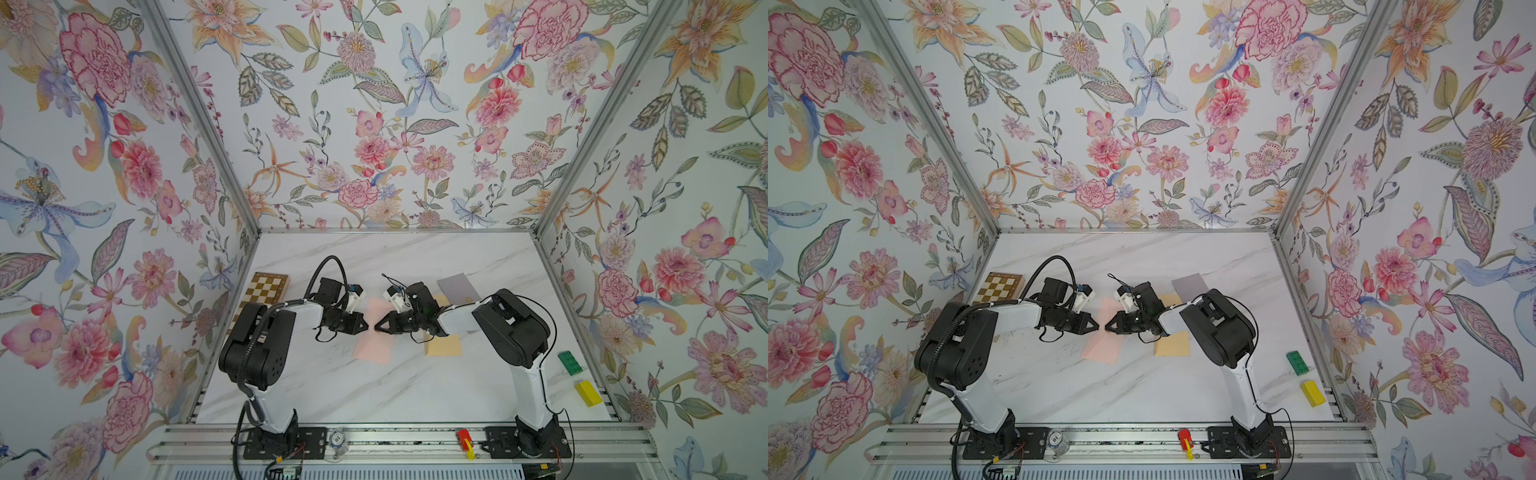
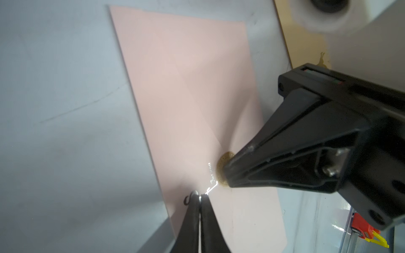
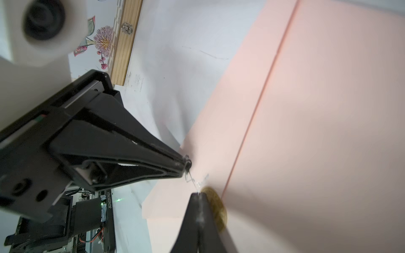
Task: Fold the letter paper in half and place it into the envelope
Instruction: Fold the envelope flap on the envelope.
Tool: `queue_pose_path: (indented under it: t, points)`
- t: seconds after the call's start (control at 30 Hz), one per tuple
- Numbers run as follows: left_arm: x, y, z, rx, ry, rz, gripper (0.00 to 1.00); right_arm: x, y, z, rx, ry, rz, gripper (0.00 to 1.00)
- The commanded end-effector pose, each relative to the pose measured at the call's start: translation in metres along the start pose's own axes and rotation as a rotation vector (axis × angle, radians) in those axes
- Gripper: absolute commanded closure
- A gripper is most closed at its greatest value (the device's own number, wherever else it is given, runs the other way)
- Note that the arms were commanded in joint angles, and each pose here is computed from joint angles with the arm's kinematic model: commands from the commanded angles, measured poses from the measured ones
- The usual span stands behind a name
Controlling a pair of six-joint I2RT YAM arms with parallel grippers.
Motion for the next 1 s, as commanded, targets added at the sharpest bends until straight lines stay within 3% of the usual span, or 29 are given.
queue_pose_path:
  t: [0.0,0.27,0.47,0.63,0.97]
  points:
    - [0.006,0.009,0.023,0.076,-0.048,-0.029,0.91,-0.046,-0.005,0.031,0.053,0.125,0.151,1.0]
    - [0.008,0.01,0.027,0.088,-0.05,-0.039,0.91,-0.065,-0.028,0.036,0.001,0.162,0.218,1.0]
    - [0.008,0.008,0.025,0.083,-0.044,-0.043,0.91,-0.011,-0.025,0.004,-0.069,0.027,0.038,1.0]
    - [0.007,0.006,0.022,0.075,-0.039,-0.046,0.91,0.017,-0.02,-0.015,-0.078,-0.061,0.02,1.0]
    - [0.008,0.006,0.024,0.082,-0.041,-0.051,0.91,-0.008,0.0,-0.007,-0.006,-0.031,0.1,1.0]
Point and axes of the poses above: each gripper's point midway between its finger pads, its own y axis out along the fingers, its own x axis along the line the jaws close on, z = x × y, the point moved 1 cm from there along -y, back along the fingers, and after that the axes turned 5 degrees about y, right-handed, at the moved point
